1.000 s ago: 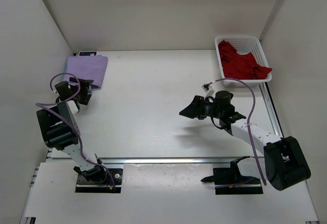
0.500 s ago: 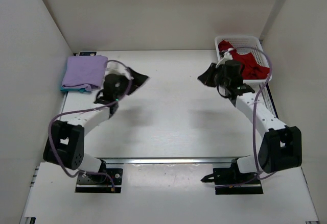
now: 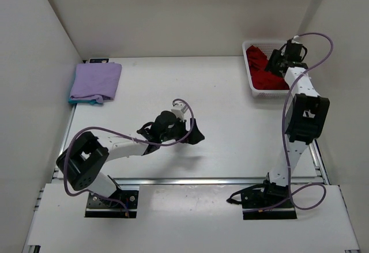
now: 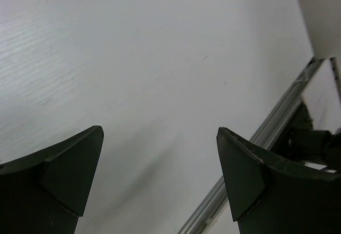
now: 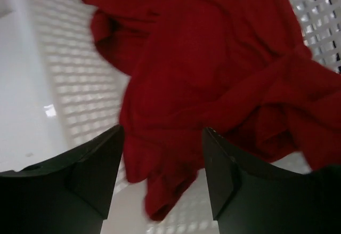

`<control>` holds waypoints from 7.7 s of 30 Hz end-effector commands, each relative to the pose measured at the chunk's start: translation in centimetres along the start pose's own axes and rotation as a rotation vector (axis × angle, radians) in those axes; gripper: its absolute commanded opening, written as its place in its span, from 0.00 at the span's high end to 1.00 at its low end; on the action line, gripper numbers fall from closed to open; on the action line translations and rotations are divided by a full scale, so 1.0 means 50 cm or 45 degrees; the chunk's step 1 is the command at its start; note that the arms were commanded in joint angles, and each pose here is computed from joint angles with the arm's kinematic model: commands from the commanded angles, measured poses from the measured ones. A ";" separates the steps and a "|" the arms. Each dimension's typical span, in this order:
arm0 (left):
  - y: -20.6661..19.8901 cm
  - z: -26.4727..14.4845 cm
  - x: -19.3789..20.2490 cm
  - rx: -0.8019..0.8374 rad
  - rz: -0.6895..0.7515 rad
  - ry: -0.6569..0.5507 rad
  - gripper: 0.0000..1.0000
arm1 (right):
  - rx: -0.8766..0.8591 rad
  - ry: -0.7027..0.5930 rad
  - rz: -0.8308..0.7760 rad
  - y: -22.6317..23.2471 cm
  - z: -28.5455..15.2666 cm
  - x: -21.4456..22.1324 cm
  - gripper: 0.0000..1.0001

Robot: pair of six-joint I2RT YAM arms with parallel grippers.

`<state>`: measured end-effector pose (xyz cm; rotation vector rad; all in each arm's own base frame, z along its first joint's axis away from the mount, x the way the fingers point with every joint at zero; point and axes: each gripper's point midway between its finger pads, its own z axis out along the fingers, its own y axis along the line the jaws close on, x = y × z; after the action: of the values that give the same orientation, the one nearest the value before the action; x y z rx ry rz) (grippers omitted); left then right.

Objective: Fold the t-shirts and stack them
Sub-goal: Grab crumpled tshirt from bin with the right arm, then move the tshirt to the center of the board, then flatten out the tshirt

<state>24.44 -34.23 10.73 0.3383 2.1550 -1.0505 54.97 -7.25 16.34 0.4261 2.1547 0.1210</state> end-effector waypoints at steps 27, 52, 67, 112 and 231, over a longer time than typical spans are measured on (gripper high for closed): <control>0.094 -0.069 0.005 -0.082 -0.065 -0.063 0.02 | 0.030 0.218 -0.145 -0.036 0.248 0.043 1.00; 0.108 -0.247 -0.181 -0.016 -0.228 -0.441 0.01 | -0.935 -1.008 -0.390 0.539 -0.887 -0.347 1.00; 0.265 -0.399 -0.204 -0.238 -0.405 -0.684 0.01 | -1.399 -0.180 -0.027 0.503 -0.534 0.125 1.00; 0.338 -0.404 -0.136 -0.335 -0.493 -0.565 0.24 | -1.056 0.188 -1.302 0.727 -0.537 0.909 0.44; 0.303 -0.081 -0.392 -0.752 -0.058 0.003 0.78 | -0.815 0.021 0.033 0.281 -0.441 0.400 0.96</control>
<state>41.92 -19.93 25.40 0.0082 2.1825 -0.5488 27.54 15.09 17.48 0.0024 2.0243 0.7920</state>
